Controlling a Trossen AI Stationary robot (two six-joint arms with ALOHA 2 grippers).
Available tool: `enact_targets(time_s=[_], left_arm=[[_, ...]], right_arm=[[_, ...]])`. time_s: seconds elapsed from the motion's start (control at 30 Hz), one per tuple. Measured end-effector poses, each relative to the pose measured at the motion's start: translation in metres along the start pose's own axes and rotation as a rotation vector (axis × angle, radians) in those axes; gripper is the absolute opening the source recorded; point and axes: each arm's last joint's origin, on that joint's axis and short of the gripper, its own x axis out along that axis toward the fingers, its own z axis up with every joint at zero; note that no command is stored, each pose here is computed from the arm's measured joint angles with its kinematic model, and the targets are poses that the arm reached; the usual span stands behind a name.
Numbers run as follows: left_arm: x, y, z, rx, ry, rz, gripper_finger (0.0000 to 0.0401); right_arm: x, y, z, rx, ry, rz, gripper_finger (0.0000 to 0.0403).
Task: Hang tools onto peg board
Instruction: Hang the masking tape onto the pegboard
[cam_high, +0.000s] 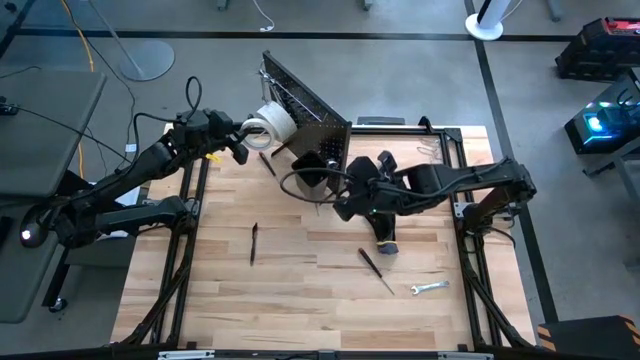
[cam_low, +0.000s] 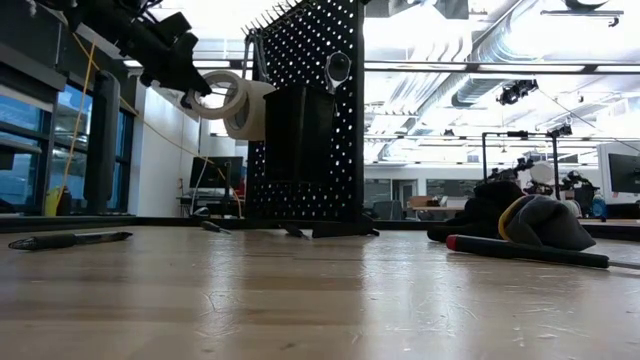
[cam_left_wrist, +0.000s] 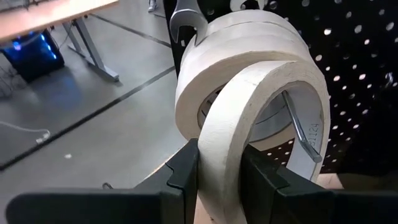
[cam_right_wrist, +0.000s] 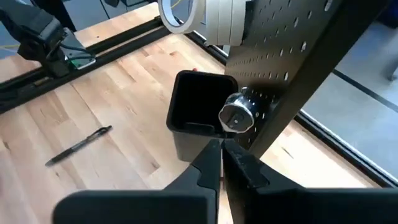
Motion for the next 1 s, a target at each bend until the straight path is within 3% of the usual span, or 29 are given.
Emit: enact_targets(time_s=[0.23, 0.43, 1.0], left_arm=[[0.000, 0.000, 0.001, 0.015, -0.012, 0.002, 0.0082], [-0.001, 0.000, 0.001, -0.047, -0.017, 0.002, 0.0082], [-0.017, 0.002, 0.008, -0.149, -0.110, -0.010, 0.0092]], right_arm=[[-0.001, 0.001, 0.000, 0.016, -0.005, -0.002, 0.0036], [-0.001, 0.001, 0.000, 0.020, -0.005, -0.002, 0.0053], [-0.001, 0.001, 0.000, 0.008, -0.005, -0.003, 0.0058]])
